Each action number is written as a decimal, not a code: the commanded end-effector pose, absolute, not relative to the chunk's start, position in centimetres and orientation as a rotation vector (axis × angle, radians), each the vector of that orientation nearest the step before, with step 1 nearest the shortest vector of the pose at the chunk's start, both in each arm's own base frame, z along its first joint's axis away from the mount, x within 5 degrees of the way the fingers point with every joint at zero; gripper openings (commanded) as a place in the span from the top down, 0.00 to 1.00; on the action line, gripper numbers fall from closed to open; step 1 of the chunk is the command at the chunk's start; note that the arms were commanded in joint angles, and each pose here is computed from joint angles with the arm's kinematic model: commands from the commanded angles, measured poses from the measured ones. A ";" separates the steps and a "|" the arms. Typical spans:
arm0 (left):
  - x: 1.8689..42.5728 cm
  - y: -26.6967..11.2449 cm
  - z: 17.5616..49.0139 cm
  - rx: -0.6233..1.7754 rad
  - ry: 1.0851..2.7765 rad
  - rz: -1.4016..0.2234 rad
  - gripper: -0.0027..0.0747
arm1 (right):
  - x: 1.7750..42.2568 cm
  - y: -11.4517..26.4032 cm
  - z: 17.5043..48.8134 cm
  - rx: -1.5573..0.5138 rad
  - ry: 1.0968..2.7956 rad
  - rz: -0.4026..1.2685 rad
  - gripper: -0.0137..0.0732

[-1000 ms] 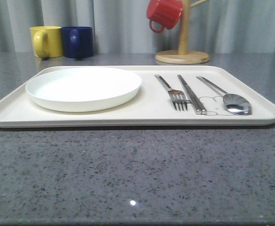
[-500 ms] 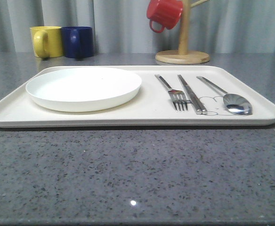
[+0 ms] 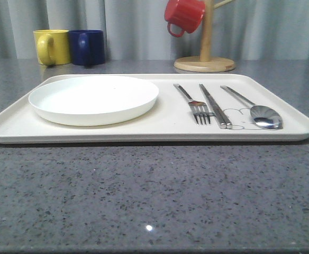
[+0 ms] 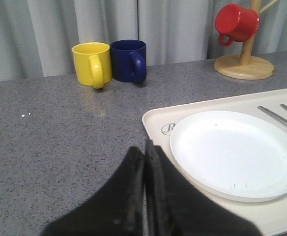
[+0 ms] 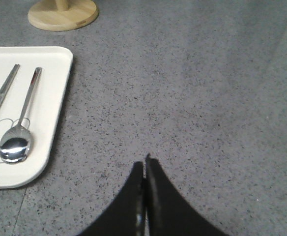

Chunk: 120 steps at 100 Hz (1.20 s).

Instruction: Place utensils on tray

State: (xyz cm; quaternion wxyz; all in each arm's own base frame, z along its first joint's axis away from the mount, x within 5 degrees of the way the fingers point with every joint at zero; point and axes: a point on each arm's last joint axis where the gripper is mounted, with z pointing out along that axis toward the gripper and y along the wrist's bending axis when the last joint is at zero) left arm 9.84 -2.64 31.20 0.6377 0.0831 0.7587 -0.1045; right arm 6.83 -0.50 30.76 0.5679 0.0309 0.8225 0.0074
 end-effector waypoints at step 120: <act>9.9 -2.5 32.8 0.163 1.634 -0.238 0.99 | 5.5 -0.3 20.9 0.045 1.440 -0.026 0.92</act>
